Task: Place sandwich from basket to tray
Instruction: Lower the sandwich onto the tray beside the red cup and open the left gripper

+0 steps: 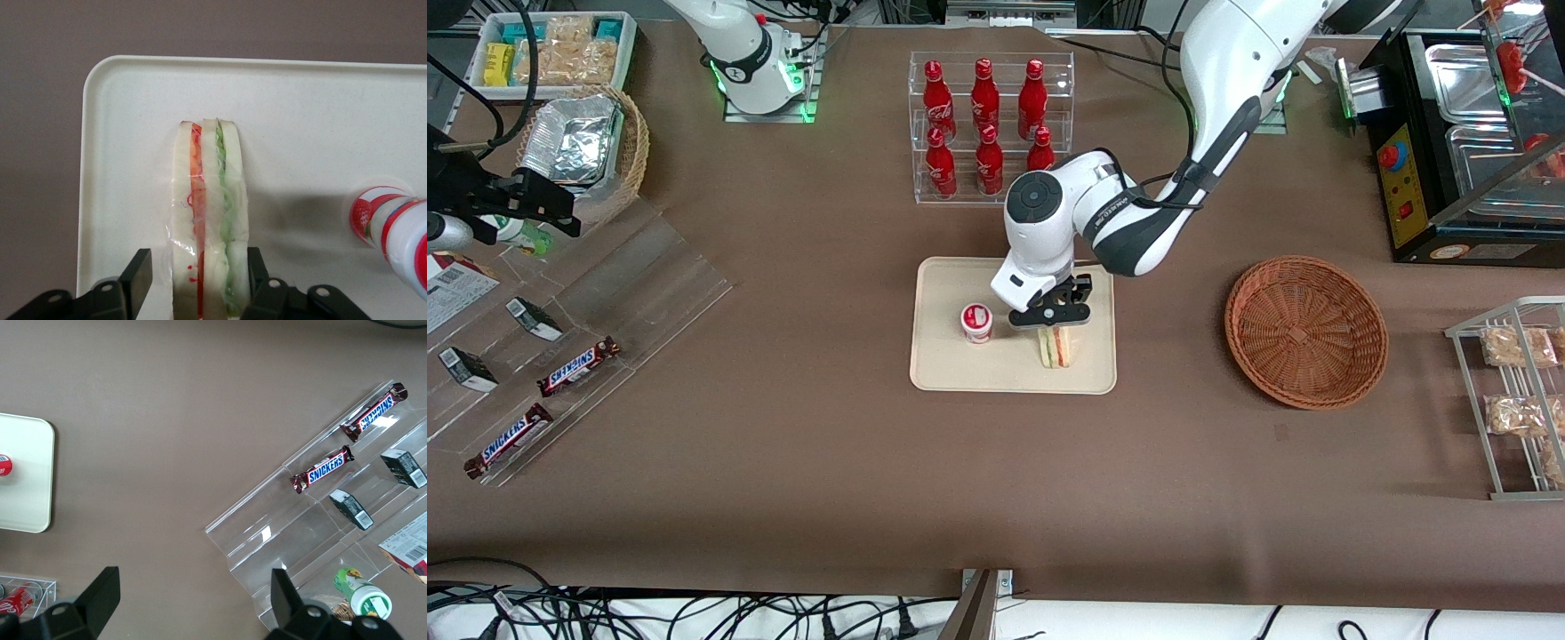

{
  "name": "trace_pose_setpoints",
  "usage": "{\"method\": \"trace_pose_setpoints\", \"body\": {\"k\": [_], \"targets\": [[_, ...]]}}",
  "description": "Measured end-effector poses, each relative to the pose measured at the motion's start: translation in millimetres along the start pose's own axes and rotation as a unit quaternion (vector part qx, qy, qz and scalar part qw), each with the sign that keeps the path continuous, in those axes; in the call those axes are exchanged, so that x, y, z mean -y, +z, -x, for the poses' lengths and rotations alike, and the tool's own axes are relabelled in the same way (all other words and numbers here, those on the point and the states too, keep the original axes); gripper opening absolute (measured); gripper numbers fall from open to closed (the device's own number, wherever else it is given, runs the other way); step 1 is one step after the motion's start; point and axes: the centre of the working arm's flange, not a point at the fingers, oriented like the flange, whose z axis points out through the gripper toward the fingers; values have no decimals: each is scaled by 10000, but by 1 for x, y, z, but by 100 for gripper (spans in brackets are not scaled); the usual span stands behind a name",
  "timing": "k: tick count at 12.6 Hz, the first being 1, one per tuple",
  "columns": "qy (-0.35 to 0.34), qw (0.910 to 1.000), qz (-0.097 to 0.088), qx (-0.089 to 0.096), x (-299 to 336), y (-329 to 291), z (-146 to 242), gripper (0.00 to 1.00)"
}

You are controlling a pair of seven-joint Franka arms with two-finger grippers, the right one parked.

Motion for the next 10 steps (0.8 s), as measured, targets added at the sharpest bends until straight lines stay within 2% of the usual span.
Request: {"method": "trace_pose_setpoints", "body": {"k": [2,3,6,8,10], "targets": [[-150,9999,43,-38,0,-4,-2,92],[-235,9996,85,-93,0,-12,-6,100],[-635,9977,191,-144,15,-71,-25,100],[-899,9952,333,-175,42,-127,-45,100],[-924,9951,357,-15,85,-175,-69,100]]}}
